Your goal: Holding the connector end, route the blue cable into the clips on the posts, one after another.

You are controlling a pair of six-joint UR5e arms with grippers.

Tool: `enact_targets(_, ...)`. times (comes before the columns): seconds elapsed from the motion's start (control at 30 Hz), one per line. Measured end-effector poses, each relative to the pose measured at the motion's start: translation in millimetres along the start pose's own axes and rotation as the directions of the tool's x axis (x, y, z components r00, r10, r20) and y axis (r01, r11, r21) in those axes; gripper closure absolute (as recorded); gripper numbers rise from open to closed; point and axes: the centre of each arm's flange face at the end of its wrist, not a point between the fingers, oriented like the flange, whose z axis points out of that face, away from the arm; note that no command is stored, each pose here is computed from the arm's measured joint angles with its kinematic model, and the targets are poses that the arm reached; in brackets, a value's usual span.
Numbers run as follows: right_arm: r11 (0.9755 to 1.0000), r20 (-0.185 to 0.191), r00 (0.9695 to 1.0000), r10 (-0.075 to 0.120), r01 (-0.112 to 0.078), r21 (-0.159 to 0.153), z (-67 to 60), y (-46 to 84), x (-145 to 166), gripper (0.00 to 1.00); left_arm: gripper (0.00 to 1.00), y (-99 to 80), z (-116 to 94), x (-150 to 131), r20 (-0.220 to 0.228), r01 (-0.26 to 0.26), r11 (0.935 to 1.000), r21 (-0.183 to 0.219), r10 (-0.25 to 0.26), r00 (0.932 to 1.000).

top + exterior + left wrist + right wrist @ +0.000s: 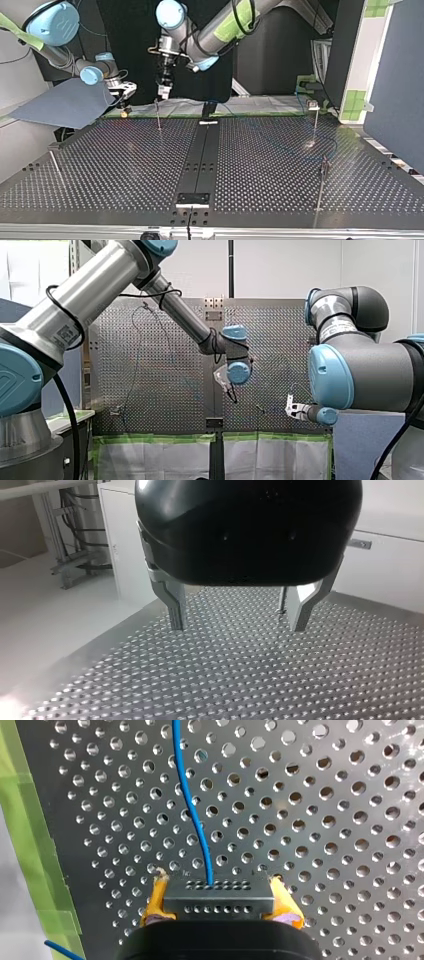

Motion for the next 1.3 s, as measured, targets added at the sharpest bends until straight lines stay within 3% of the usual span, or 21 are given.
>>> enact_targets(0.17, 0.9993, -0.003, 1.0, -0.008, 0.008, -0.037, -0.9, 5.6, 0.6, 1.0, 0.0, 2.7, -10.8, -18.6, 0.009, 0.002, 0.9999, -0.01, -0.002, 1.0)
enact_targets(0.3, 0.9969, 0.004, 0.9998, -0.018, 0.019, -0.076, -2.4, 10.2, 0.2, 1.0, 0.0, 3.7, -16.7, -34.6, 0.03, 0.025, 0.9997, -0.006, -0.025, 0.9993)
enact_targets(0.5, 0.9937, 0.022, 0.9993, -0.03, 0.032, -0.108, -5.6, 14.9, -0.7, 1.0, 0.0, 7.7, -24.1, -58.2, 0.065, 0.054, 0.9986, 0.0, -0.053, 0.9965)
enact_targets(0.77, 0.9911, 0.062, 0.9963, -0.059, 0.065, -0.116, -12.5, 16.5, -0.3, 1.0, 0.0, 17.4, -39.7, -84.4, 0.079, 0.051, 0.9986, -0.017, -0.049, 0.9956)
enact_targets(1.3, 0.9774, 0.004, 0.9948, -0.101, 0.1, -0.186, -39.5, 10.2, 60.6, 1.0, 0.0, 36.8, -80.2, -136.0, 0.115, 0.071, 0.9973, -0.022, -0.068, 0.9911)
